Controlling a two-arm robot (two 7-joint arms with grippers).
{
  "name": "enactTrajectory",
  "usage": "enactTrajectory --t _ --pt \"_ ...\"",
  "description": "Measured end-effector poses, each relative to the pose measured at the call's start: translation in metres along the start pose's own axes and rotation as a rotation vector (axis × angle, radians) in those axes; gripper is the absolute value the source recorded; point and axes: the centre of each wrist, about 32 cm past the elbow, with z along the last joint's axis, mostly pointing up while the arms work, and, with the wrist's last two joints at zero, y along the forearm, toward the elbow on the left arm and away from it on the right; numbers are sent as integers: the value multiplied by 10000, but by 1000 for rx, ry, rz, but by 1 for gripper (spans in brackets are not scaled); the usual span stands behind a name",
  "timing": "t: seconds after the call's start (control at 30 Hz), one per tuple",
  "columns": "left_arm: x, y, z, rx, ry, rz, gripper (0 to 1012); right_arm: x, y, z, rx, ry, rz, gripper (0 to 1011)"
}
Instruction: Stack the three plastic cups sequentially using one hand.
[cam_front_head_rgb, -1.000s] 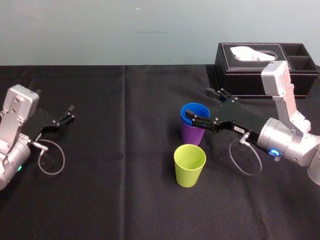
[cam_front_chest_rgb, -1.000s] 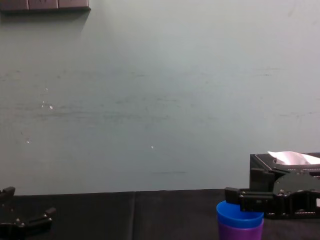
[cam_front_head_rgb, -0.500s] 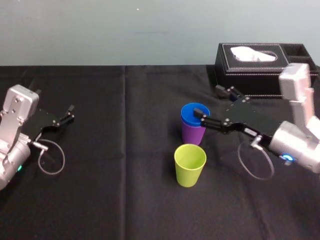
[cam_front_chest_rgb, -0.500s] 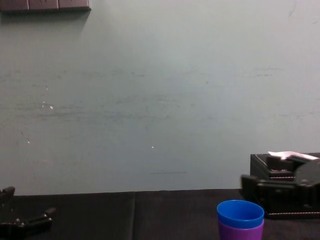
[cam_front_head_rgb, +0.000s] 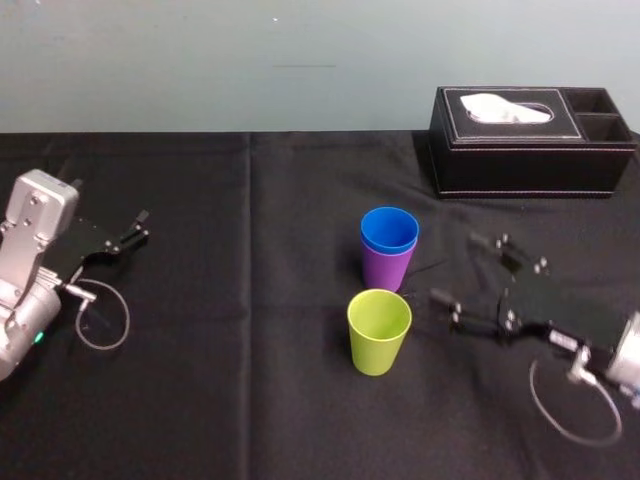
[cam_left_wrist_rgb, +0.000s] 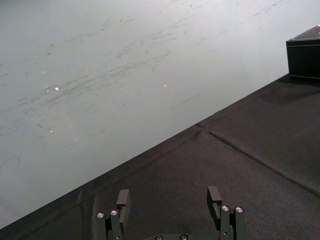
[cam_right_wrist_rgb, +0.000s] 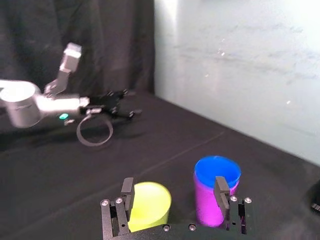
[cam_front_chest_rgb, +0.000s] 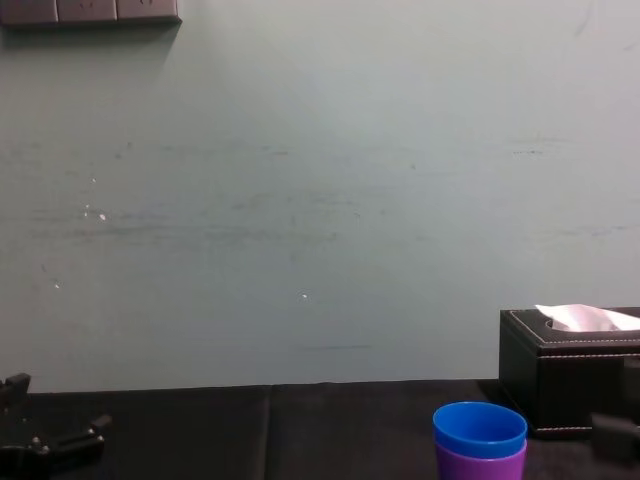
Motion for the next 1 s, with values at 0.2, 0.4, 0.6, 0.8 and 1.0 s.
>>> enactTrajectory --t 0.2,0.4,0.6,0.8,1.0 --pt "0 0 0 0 0 0 1012 -100 -156 -122 -39 12 38 1000" --pt "0 0 0 0 0 0 1011 -156 -198 -226 -69 20 55 1002" --pt "0 0 0 0 0 0 1011 -203 -138 -325 -103 15 71 1000" --pt "0 0 0 0 0 0 1011 -221 -8 -398 -128 10 74 1000" --pt "0 0 0 0 0 0 1012 -223 85 -420 -138 2 68 1002"
